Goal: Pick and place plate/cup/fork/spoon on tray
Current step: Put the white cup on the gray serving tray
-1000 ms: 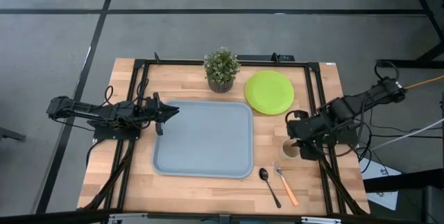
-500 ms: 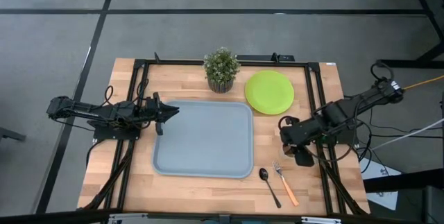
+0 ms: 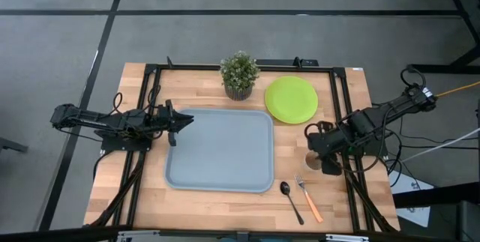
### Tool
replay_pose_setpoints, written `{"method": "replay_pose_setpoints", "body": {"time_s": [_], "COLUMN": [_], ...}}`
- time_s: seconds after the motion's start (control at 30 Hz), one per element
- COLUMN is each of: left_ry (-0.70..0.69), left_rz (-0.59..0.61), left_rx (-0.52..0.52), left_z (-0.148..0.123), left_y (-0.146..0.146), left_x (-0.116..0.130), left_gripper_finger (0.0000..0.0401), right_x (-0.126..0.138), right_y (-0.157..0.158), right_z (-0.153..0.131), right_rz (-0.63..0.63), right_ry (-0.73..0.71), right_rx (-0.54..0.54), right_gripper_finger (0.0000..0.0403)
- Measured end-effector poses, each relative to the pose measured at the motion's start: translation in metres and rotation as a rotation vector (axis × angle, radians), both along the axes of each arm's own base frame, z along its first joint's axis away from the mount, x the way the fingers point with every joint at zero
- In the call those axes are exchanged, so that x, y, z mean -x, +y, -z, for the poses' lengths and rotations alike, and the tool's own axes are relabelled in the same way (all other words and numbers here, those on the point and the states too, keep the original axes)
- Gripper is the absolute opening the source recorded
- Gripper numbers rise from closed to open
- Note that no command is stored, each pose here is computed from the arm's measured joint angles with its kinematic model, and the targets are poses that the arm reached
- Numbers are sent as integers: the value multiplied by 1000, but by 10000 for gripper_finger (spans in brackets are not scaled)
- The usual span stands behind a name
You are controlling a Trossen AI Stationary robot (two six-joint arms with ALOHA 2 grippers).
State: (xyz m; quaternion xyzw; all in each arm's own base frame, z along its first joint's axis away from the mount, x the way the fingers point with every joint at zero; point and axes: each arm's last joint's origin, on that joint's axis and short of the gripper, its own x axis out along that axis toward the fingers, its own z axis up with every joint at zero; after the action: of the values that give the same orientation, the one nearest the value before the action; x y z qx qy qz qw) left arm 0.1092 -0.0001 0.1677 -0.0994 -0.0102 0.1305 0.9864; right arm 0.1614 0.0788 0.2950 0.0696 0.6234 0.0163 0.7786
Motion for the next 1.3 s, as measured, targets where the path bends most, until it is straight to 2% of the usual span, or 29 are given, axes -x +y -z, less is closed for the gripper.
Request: {"method": "replay_pose_setpoints", "body": {"time_s": [0.07, 0.23, 0.4, 0.63, 1.3], "left_ry": [0, 0, 0, 0, 0], "left_rz": [0, 0, 0, 1, 1], "left_rx": [0, 1, 0, 1, 0], "left_z": [0, 0, 0, 0, 0], "left_y": [0, 0, 0, 0, 0], "left_x": [0, 0, 0, 0, 0], "left_gripper_finger": [53, 53, 53, 53, 53], "right_x": [3, 1, 2, 3, 5], "right_y": [-3, -4, -7, -7, -7], "right_z": [1, 1, 14, 42, 95], "right_rz": [27, 35, 49, 38, 67], "right_ry": [20, -21, -18, 21, 6], "right_rx": [57, 121, 192, 185, 147], "right_gripper_finger": [142, 142, 142, 142, 142]}}
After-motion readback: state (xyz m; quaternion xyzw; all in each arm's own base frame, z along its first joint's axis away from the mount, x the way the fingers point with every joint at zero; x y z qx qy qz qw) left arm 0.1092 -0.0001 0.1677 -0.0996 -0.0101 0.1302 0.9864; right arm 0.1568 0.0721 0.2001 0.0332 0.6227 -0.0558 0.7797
